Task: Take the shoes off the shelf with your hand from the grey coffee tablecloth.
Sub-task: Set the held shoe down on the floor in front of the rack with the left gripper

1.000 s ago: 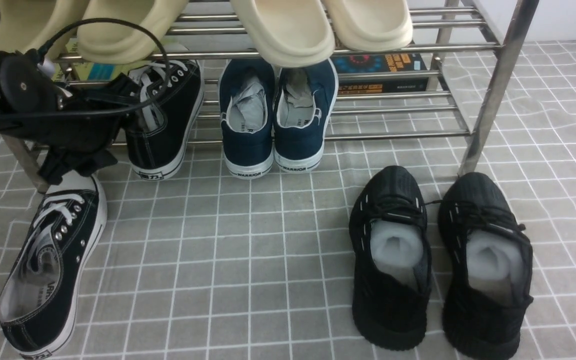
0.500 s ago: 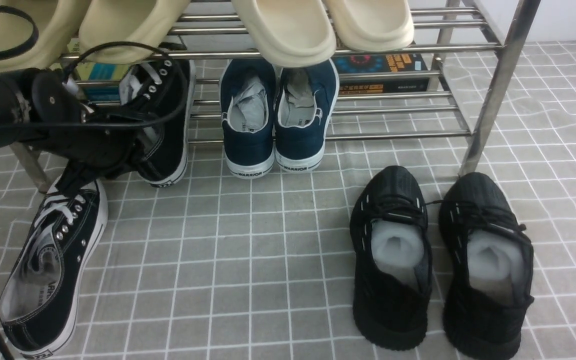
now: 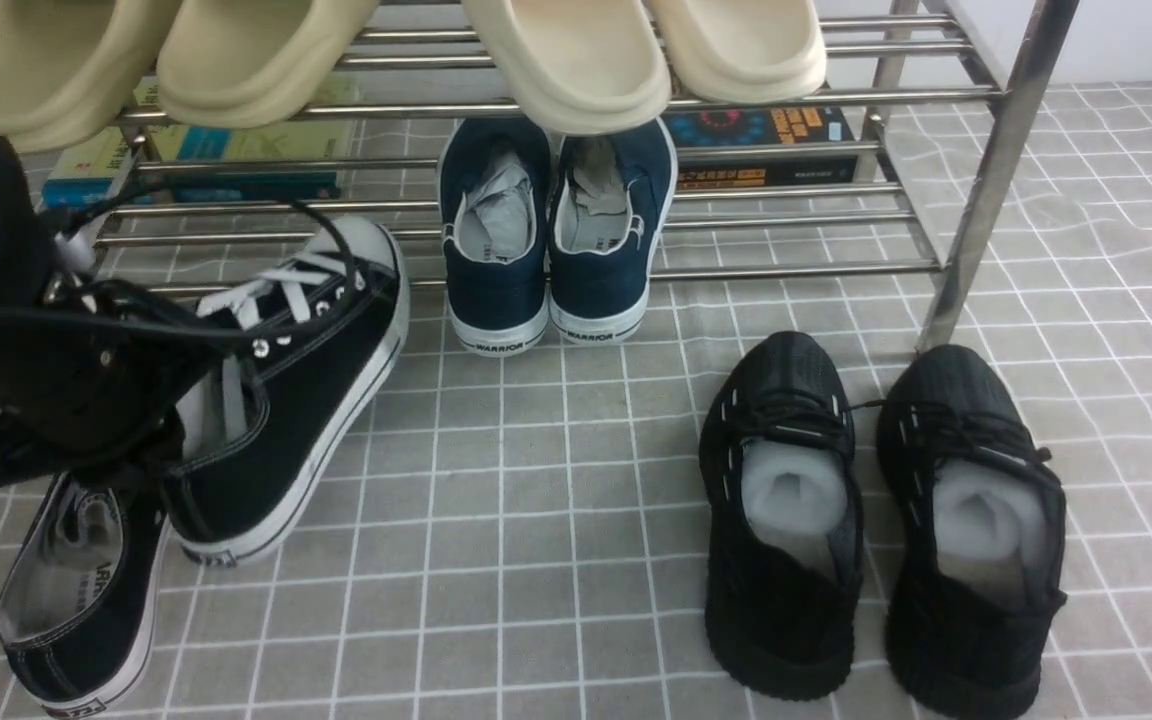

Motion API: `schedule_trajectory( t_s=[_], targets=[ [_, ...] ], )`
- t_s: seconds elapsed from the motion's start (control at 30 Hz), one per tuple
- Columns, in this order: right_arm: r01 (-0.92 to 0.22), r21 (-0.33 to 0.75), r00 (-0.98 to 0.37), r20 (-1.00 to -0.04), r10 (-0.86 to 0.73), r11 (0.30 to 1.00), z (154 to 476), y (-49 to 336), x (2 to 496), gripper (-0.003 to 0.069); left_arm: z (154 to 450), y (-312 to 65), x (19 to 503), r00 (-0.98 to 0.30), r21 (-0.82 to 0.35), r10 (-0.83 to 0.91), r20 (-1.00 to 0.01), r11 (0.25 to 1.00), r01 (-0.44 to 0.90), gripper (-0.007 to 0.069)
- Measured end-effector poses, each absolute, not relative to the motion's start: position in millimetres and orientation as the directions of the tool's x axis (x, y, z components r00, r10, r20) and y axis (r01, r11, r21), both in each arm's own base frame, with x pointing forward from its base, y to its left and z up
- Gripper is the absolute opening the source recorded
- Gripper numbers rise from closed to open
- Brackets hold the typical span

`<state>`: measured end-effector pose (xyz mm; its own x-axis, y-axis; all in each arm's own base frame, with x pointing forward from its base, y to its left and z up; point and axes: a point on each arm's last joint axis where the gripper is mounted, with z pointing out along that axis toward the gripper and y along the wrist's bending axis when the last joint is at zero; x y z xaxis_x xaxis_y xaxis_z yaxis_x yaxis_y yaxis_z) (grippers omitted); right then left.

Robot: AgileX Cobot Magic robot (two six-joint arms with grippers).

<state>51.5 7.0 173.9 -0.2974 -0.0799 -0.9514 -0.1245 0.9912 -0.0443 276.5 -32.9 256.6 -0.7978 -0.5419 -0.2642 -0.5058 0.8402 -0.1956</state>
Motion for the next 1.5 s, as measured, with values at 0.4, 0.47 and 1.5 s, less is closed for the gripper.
schedule_trajectory(
  t_s=[0.4, 0.47, 1.5],
  targets=[
    [-0.125, -0.044, -0.297, -0.951, -0.080, 0.991, 174, 7, 52, 0.0239, 239, -37, 266, -0.794, -0.234, -0.574, -0.198, 0.815, -0.531, 0.0025],
    [-0.125, -0.043, -0.297, -0.951, -0.079, 0.991, 174, 7, 52, 0.0239, 239, -39, 265, -0.800, -0.230, -0.568, -0.194, 0.819, -0.526, 0.0025],
    [-0.124, -0.044, -0.297, -0.951, -0.080, 0.991, 174, 7, 52, 0.0239, 234, -46, 251, -0.827, -0.031, -0.523, -0.205, 0.848, -0.528, 0.0038]
  ],
)
